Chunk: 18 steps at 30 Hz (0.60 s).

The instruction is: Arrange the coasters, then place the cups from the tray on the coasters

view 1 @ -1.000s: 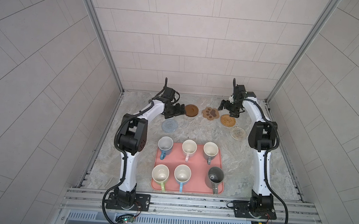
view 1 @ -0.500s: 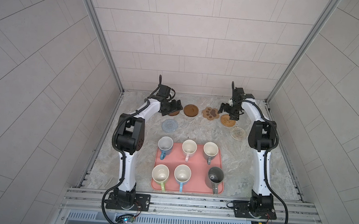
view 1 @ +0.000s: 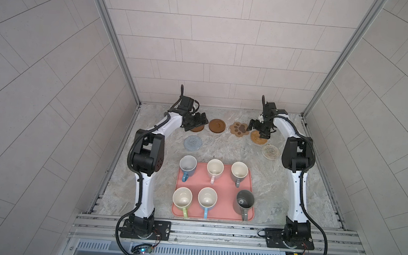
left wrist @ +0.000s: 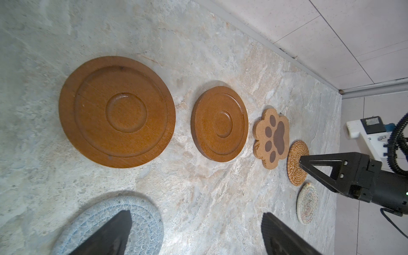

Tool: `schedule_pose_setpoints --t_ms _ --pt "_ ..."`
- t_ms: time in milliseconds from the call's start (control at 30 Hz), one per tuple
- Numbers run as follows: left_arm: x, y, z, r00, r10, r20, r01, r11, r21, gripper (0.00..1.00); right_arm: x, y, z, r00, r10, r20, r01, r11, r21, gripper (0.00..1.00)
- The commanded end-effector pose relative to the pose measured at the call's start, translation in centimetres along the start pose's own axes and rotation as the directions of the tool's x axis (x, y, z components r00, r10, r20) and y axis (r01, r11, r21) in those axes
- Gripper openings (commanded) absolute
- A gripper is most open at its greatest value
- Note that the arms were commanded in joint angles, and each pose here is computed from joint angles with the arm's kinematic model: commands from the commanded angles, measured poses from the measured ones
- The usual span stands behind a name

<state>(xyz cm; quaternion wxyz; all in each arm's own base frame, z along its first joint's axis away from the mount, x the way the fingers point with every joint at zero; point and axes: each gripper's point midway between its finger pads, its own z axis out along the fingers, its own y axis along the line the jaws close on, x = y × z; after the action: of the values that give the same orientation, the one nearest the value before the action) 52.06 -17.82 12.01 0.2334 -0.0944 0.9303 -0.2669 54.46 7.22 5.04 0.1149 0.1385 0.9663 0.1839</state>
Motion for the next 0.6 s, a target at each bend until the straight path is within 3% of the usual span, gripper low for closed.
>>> schedule_pose_setpoints --t_ms 0,567 --pt "-0.6 -0.8 -1.3 0.999 0.005 0.032 -0.006 1.000 0.018 1.00 2.8 -1.6 1.4 0.995 0.034 -0.093 -0.030 0.999 0.040 1.00" --pt "-0.6 -0.5 -1.1 1.000 0.002 0.030 -0.002 1.000 0.019 1.00 10.4 -1.0 -0.2 0.969 -0.016 -0.246 0.024 0.999 0.029 0.99"
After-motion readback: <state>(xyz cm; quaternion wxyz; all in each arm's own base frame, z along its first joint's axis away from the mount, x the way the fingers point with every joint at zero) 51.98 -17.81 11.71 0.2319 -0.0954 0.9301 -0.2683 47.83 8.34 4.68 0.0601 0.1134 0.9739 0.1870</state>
